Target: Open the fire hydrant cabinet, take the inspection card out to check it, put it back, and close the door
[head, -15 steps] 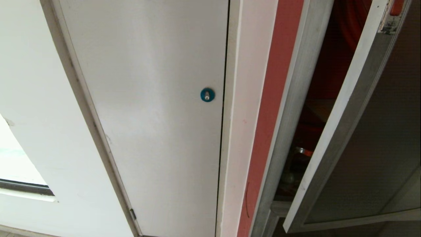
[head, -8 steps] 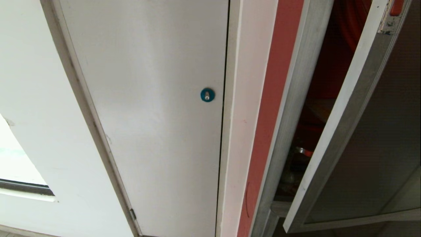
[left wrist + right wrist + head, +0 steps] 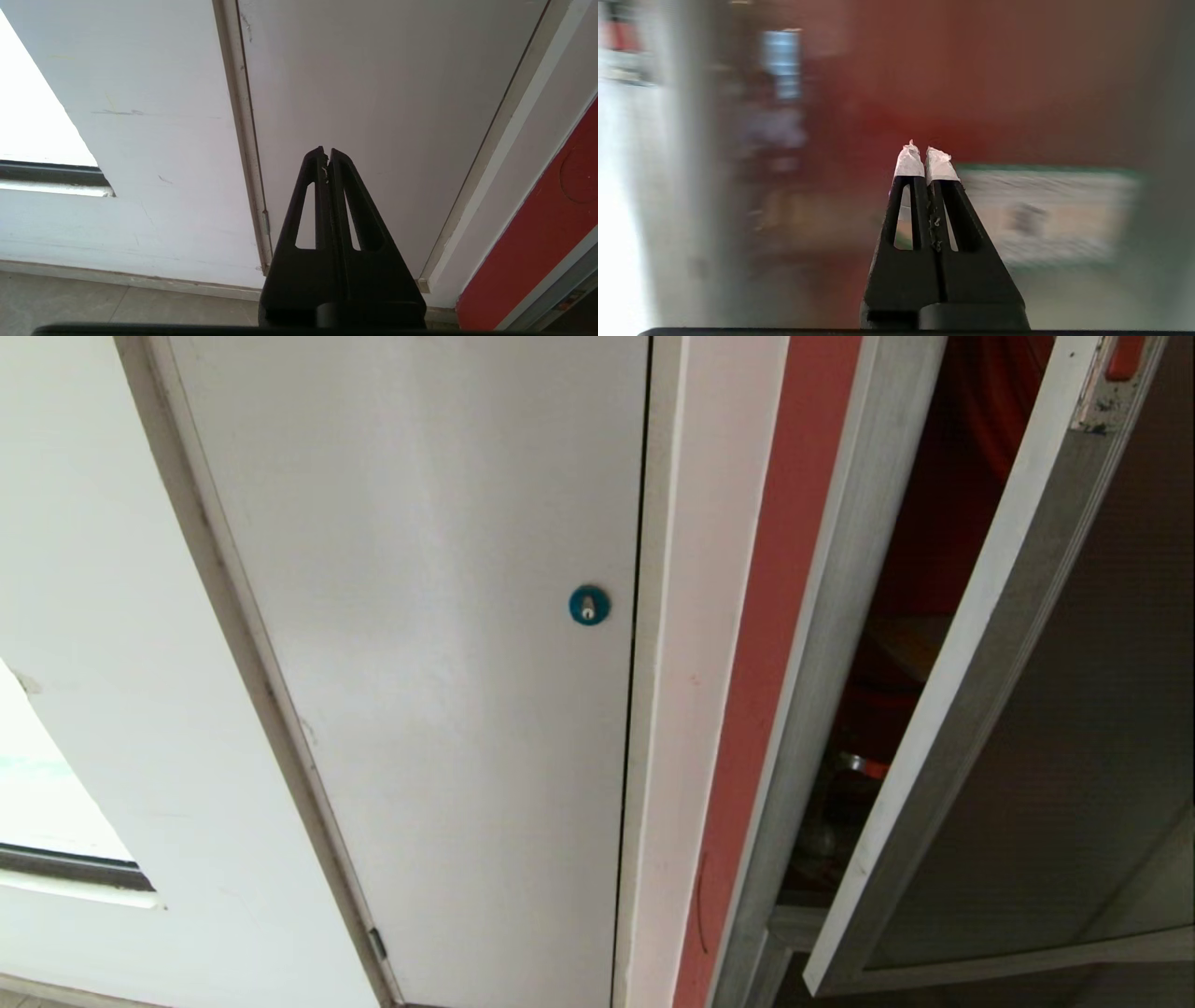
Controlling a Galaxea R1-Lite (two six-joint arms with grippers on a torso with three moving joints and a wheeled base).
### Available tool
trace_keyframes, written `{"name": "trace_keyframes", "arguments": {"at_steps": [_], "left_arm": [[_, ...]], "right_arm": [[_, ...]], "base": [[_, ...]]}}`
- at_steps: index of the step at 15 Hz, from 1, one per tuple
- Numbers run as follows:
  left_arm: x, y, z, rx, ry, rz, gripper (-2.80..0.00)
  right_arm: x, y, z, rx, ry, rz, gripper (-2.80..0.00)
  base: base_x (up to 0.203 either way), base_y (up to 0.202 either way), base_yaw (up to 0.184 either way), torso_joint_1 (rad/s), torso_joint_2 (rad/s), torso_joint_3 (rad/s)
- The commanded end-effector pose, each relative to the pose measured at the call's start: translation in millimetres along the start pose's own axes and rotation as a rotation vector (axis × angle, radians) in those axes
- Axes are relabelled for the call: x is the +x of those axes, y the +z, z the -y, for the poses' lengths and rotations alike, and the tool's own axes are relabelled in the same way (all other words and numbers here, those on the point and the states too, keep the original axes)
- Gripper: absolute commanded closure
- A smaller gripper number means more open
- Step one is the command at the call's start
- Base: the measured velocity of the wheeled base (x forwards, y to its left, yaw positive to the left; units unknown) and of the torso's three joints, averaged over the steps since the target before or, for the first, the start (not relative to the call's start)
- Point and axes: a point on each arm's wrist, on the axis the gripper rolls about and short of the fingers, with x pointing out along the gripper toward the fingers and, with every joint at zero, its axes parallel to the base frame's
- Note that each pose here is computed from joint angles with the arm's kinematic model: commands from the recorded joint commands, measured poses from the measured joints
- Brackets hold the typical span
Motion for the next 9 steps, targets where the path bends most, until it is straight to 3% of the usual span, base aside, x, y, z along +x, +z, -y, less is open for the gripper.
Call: {"name": "trace_keyframes", "arguments": {"at_steps": [1, 6, 9], "left_arm": [[0, 0, 0.0, 0.0, 0.0, -0.001, 0.0], [0, 0, 0.0, 0.0, 0.0, -0.001, 0.0], [0, 0, 0.0, 0.0, -0.001, -0.002, 0.0]], "right_arm": [[-29, 7, 12, -0.004, -0.087, 0.065, 0.0], [-90, -3, 20, -0.06, -0.2, 0.058, 0.0], [-106, -24, 17, -0.082, -0.194, 0.031, 0.0]], "base": [[0.0, 0.0, 0.0, 0.0, 0.0, 0.0], [0.0, 0.0, 0.0, 0.0, 0.0, 0.0], [0.0, 0.0, 0.0, 0.0, 0.0, 0.0]]}}
